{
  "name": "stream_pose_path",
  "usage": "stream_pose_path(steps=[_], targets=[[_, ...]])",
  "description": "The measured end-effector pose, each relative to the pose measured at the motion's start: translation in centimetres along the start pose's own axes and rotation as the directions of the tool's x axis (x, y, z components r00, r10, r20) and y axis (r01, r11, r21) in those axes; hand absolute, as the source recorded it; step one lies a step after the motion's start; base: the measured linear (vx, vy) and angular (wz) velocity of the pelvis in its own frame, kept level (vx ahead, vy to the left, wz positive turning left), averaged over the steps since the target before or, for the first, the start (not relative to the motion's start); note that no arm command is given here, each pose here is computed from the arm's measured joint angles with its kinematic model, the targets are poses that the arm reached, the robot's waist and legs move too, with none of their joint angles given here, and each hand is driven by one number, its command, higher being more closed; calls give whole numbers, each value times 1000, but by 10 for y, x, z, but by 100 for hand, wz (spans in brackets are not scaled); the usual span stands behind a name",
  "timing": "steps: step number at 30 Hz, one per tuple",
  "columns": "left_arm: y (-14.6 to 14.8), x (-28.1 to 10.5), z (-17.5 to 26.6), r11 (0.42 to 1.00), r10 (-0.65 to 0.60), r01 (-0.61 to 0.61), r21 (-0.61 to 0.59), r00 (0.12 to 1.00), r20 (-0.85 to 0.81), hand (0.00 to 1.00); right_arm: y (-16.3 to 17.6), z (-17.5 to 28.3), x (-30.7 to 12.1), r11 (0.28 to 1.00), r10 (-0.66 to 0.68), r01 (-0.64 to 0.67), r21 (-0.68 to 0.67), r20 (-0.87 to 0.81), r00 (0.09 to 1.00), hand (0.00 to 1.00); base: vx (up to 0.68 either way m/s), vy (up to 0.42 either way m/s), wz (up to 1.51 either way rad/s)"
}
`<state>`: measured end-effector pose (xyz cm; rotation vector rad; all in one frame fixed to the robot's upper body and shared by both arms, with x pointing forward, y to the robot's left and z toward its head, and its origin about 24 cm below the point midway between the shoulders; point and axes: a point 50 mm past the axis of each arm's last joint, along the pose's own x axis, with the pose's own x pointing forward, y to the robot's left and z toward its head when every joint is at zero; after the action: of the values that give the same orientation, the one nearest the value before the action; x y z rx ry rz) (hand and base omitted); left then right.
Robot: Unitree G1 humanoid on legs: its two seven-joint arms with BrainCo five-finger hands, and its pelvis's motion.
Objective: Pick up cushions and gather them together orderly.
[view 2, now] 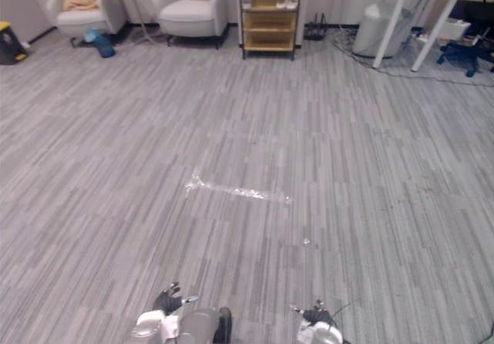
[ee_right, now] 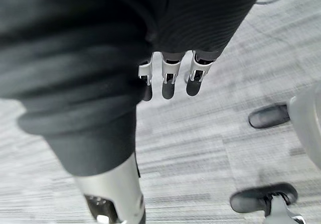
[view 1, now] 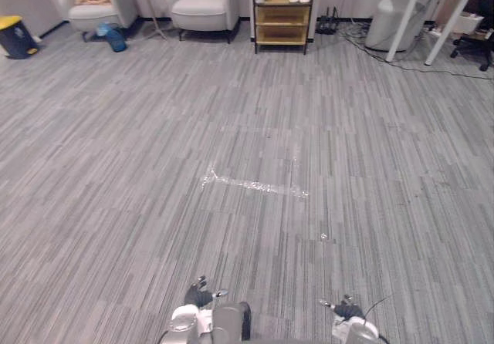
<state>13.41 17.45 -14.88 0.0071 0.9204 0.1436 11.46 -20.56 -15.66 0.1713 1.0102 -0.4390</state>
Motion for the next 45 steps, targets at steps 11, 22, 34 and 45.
stream_pose_path(steps=[11, 22, 34, 45], targets=[[-11, 4, 14, 999, -33, 32, 17, 999, 30, 0, 3, 11, -2, 999, 27, -24, -39, 82, 996, 0, 496, -61, 8], [-19, 0, 3, 993, -9, 8, -121, 1000, -3, 0, 5, 9, -2, 997, 36, -32, -68, 62, 997, 0, 548, -253, 8], [0, -2, -4, 999, 13, -13, -49, 1000, 5, 0, 3, 10, 2, 994, 34, -32, -103, 27, 999, 0, 409, 73, -41], [-7, -2, -4, 999, -32, 32, -14, 999, -12, 0, -4, 2, -3, 1000, 17, -16, -19, 41, 999, 0, 463, -43, 56]])
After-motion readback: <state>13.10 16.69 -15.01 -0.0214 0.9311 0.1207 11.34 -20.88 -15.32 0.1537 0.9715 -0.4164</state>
